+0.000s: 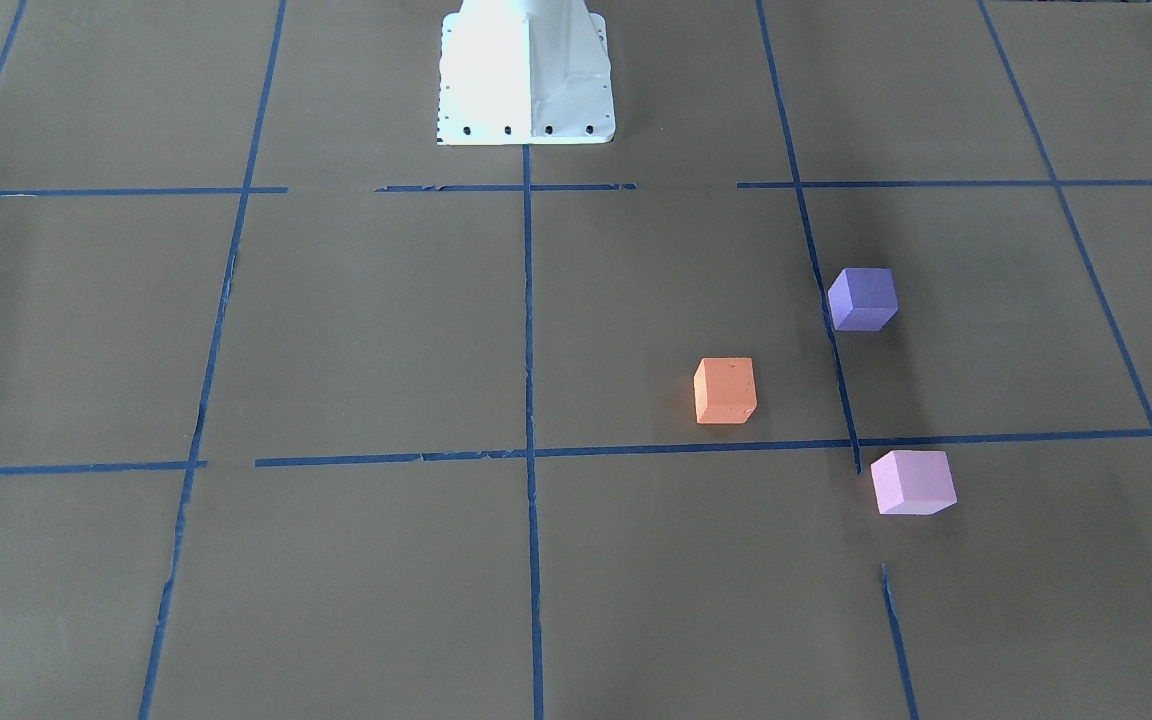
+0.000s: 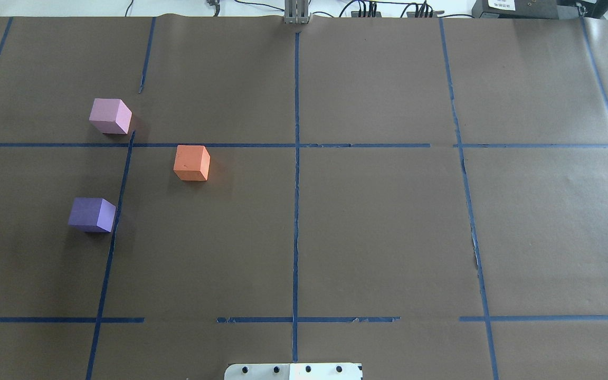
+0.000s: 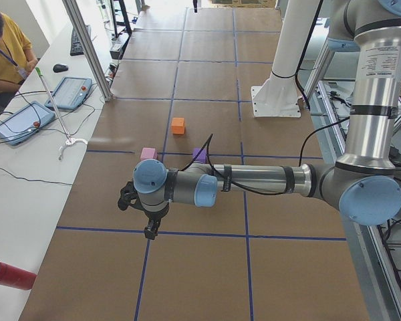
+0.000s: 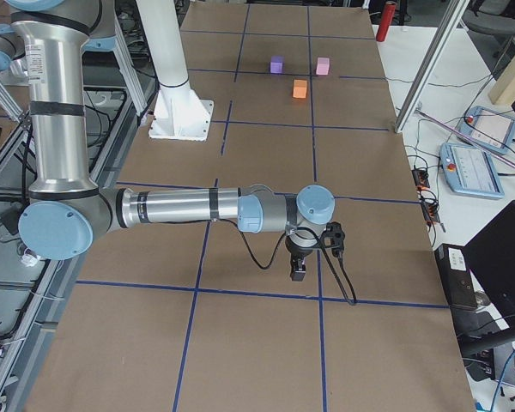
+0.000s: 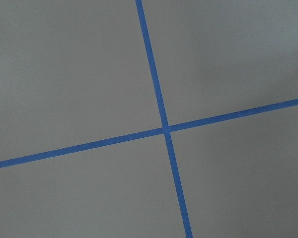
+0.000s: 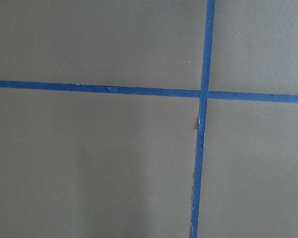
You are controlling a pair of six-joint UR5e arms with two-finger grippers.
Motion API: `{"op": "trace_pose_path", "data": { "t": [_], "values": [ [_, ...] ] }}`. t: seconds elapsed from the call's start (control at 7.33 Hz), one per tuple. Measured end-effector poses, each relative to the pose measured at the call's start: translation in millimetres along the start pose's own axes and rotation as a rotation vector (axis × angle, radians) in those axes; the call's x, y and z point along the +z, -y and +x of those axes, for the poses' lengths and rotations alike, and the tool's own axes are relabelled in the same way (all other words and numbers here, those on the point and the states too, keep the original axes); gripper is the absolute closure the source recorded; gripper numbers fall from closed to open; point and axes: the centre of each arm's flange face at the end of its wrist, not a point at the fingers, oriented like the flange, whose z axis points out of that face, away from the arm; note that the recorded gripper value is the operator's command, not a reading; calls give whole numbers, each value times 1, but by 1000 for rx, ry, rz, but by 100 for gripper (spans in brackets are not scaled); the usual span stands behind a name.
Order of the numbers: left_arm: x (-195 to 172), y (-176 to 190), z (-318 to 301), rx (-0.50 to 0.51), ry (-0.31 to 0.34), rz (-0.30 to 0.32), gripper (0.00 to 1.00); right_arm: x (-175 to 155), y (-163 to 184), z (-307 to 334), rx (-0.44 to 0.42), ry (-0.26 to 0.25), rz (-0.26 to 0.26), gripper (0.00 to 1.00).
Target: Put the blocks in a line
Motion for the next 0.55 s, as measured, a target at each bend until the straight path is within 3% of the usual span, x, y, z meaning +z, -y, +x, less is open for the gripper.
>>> {"op": "trace_pose_path", "data": {
  "t": [0.55],
  "values": [
    [-9, 22, 20, 43, 4, 24, 0, 0, 0, 0, 0, 0, 0, 0]
  ]
}}
